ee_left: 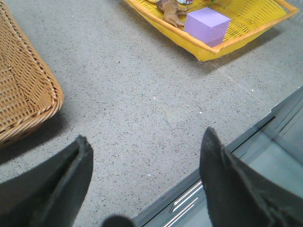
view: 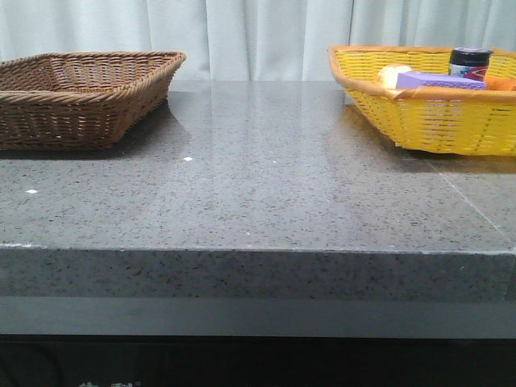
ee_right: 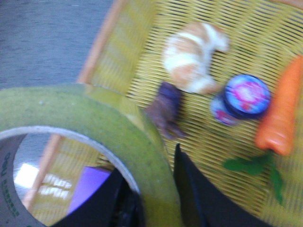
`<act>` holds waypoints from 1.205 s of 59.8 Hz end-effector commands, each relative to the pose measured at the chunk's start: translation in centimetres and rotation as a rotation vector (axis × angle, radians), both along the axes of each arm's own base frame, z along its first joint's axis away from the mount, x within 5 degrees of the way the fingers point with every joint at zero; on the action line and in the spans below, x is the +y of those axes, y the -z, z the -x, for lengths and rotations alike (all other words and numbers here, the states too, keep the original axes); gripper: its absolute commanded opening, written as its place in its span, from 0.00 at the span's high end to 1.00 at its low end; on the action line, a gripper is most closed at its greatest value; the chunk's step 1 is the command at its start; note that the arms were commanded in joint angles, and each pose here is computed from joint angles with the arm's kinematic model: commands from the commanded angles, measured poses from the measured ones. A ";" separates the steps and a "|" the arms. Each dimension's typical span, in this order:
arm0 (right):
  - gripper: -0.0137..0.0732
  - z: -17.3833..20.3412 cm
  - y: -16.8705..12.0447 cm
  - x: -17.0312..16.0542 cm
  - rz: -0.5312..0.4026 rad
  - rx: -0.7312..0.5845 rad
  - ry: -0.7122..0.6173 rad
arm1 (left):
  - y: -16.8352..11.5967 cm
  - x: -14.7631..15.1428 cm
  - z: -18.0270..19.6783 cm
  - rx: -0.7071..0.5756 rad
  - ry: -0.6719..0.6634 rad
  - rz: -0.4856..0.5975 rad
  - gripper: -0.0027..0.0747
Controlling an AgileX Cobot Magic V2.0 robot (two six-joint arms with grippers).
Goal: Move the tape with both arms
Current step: 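Lift the tape roll with the right gripper and lower it onto the table center, then open the right gripper and raise it away from the tape roll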
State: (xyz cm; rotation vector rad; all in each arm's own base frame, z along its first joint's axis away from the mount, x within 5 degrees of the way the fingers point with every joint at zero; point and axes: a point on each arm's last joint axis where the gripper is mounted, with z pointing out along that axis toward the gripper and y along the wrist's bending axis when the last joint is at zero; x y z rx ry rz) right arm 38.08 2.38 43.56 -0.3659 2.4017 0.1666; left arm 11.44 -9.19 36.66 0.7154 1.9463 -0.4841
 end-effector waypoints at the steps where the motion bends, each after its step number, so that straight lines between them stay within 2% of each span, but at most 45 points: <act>1: 0.65 2.9 -3.0 2.6 -0.024 -0.041 -0.099 | -1.7 -0.2 -0.1 -0.069 -0.007 0.077 0.36; 7: 0.65 3.5 -2.9 6.0 -0.007 -0.044 -0.190 | -1.7 -0.2 -0.1 -0.069 -0.007 0.077 0.36; 24: 0.65 4.5 -2.2 12.0 0.020 -0.054 -0.346 | -1.7 -0.2 -0.1 -0.069 -0.007 0.077 0.36; 35: 0.65 3.5 1.0 16.1 0.083 0.013 -0.428 | -1.7 -0.2 -0.1 -0.069 -0.007 0.077 0.36; 41: 0.65 2.5 3.7 18.5 0.139 0.058 -0.465 | -1.7 -0.2 -0.1 -0.069 -0.007 0.077 0.36; 48: 0.65 1.2 6.4 20.0 0.210 0.085 -0.474 | -1.7 -0.2 -0.1 -0.069 -0.007 0.077 0.36; 59: 0.65 -0.6 9.9 20.6 0.292 0.136 -0.460 | -1.7 -0.2 -0.1 -0.069 -0.007 0.077 0.36; 66: 0.65 -1.0 10.7 20.8 0.301 0.149 -0.459 | -1.7 -0.2 -0.1 -0.069 -0.007 0.077 0.36; 72: 0.58 -1.2 10.7 20.9 0.292 0.131 -0.452 | -1.7 -0.2 -0.1 -0.069 -0.007 0.077 0.36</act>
